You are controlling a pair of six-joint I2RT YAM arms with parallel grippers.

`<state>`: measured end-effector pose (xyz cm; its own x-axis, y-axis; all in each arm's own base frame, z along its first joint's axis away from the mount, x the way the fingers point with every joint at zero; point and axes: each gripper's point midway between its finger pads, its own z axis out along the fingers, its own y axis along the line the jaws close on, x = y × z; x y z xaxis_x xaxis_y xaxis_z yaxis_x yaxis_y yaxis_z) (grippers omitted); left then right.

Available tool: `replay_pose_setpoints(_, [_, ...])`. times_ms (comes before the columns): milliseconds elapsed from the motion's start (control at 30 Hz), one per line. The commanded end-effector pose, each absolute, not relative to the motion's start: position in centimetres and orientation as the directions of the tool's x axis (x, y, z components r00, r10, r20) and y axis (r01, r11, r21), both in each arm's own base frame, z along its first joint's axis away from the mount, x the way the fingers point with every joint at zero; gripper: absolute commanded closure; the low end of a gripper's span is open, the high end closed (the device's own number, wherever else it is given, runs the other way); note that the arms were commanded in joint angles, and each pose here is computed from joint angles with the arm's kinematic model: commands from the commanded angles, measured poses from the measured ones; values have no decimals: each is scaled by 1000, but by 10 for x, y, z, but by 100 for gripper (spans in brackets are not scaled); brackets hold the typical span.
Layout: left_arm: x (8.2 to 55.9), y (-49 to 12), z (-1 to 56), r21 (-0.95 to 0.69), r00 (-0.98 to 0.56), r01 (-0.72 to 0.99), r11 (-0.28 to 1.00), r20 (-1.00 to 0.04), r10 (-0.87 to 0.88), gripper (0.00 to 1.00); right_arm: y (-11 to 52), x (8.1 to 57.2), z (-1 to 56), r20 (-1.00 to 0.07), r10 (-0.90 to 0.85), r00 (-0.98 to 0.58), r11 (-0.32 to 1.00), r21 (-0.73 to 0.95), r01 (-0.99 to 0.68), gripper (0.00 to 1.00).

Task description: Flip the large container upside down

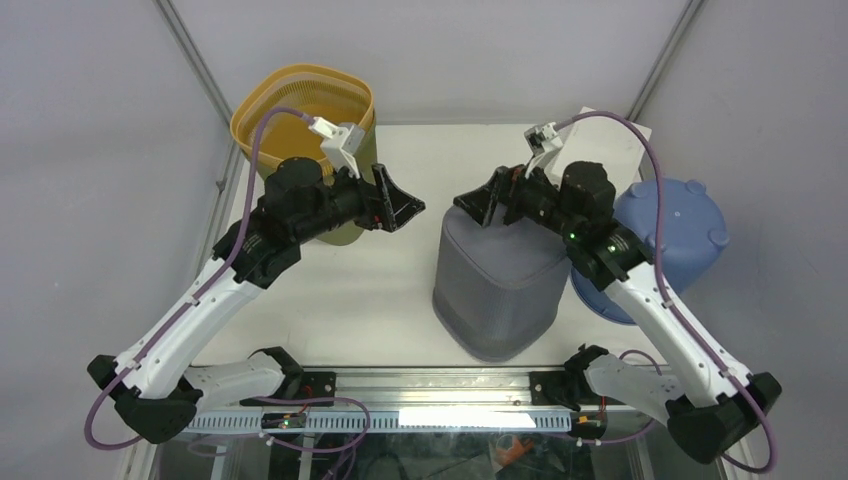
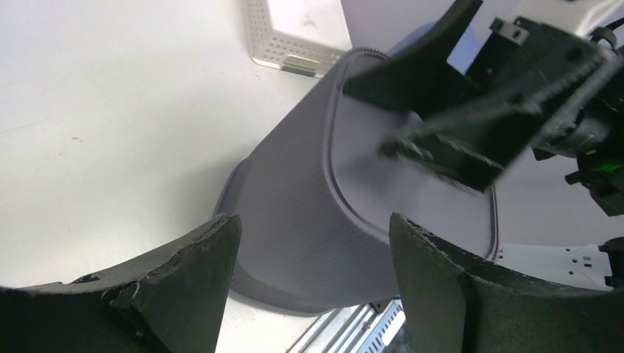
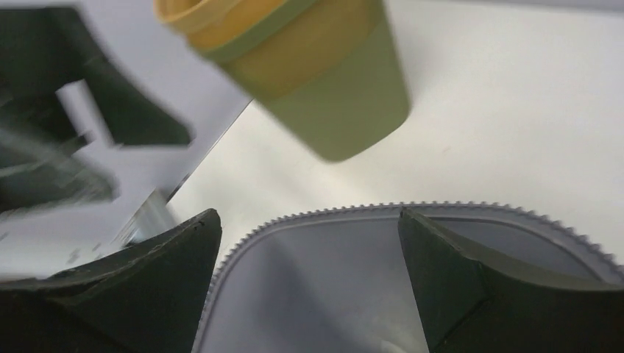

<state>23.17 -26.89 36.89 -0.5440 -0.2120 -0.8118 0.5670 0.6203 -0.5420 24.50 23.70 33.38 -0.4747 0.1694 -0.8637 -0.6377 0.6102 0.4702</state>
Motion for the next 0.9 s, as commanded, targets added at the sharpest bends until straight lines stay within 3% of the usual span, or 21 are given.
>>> replay_pose_setpoints(0, [224,-240,403,-531,-463,544,650,-836,-295,24,212,325,300,-896,207,-393,819,378,-431,3])
replay_pose_setpoints(200, [221,-230,409,-529,-447,526,666,-838,-312,23,211,389,306,-879,236,-414,818,410,-404,4])
replay_pose_setpoints(300, [221,-233,403,-542,-467,520,660,-827,-311,24,222,383,330,-881,250,-401,766,433,-475,5])
replay_pose_setpoints(567, [225,-226,407,-530,-428,510,677,-839,-335,22,239,303,387,-904,237,-355,640,421,-643,5])
replay_pose_setpoints(867, [244,-199,390,-552,-418,315,772,-811,-409,18,289,181,358,-835,85,-543,407,527,-746,4])
